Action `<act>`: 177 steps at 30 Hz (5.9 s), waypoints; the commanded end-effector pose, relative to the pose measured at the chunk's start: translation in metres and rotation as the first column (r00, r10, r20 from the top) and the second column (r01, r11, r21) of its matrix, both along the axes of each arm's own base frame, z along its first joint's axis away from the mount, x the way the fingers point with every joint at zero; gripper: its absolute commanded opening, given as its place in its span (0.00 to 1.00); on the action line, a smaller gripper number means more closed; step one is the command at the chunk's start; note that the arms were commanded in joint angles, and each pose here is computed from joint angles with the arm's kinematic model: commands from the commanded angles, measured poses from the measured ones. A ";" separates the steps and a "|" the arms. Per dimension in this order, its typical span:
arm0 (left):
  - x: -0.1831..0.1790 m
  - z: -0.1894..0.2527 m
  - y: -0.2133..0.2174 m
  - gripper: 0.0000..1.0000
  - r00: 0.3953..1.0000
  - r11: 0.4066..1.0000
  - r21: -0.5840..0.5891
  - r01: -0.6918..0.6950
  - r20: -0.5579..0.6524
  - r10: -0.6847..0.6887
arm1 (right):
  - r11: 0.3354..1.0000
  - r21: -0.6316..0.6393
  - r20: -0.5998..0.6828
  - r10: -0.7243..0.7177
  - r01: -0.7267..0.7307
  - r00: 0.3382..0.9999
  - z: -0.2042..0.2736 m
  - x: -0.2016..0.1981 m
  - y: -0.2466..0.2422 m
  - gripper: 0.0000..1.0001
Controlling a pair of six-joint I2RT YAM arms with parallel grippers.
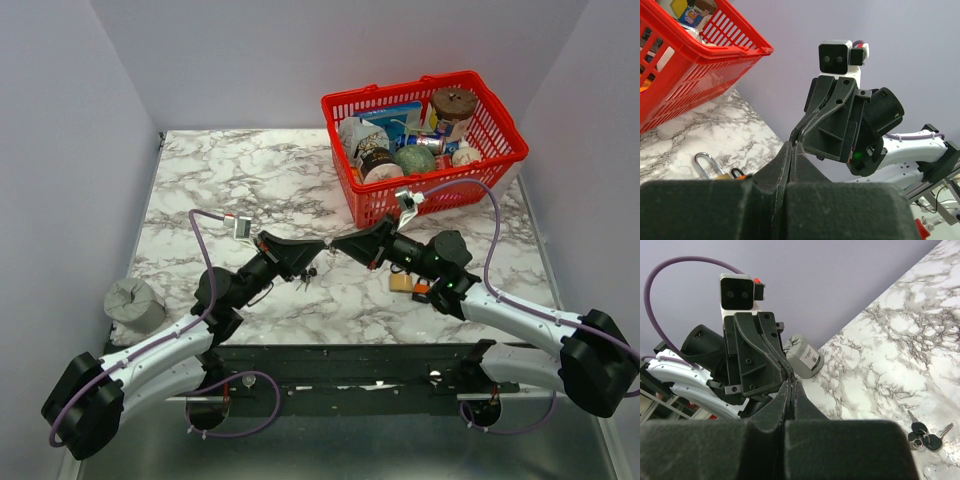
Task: Unlock with the key
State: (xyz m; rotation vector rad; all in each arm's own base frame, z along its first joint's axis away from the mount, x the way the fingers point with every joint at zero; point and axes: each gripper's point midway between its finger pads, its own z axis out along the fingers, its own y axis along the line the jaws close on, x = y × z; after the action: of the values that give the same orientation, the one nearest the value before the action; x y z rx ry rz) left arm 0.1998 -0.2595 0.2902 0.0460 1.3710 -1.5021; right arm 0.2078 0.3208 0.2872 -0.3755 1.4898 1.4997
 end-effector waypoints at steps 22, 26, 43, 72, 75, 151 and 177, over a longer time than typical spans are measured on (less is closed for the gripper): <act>-0.066 -0.045 -0.013 0.00 0.880 0.737 0.516 0.438 -0.076 -0.470 | 0.814 -0.497 0.044 0.369 -0.300 0.928 -0.042 -0.048 -0.011 0.62; -0.078 -0.048 -0.008 0.00 0.845 0.682 0.550 0.482 -0.086 -0.527 | 0.780 -0.469 0.006 0.473 -0.415 0.881 -0.040 -0.065 -0.008 0.57; -0.077 -0.061 -0.003 0.00 0.850 0.664 0.580 0.472 -0.100 -0.517 | 0.703 -0.440 -0.100 0.580 -0.558 0.809 -0.063 -0.087 0.014 0.38; -0.073 -0.066 0.003 0.00 0.871 0.674 0.602 0.429 -0.078 -0.485 | 0.698 -0.437 -0.108 0.586 -0.568 0.803 -0.068 -0.086 0.027 0.01; -0.071 -0.067 0.003 0.00 0.879 0.678 0.605 0.417 -0.077 -0.471 | 0.706 -0.433 -0.104 0.579 -0.561 0.809 -0.068 -0.085 0.028 0.01; 0.022 -0.309 -0.181 0.68 0.901 0.141 0.958 0.249 -0.282 0.329 | 0.513 -0.343 0.186 -0.784 0.787 0.593 -0.004 0.042 -0.228 0.01; 0.009 -0.304 -0.058 0.57 0.859 0.045 0.975 0.216 -0.211 0.466 | 0.543 -0.365 0.161 -0.763 0.756 0.626 -0.012 0.045 -0.219 0.01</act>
State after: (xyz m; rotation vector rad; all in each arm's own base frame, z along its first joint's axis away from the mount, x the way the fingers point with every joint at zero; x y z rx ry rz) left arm 0.2285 -0.3823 0.0240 0.3411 2.4447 -0.3052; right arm 0.2526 0.1007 0.2852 0.0827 1.6337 0.4725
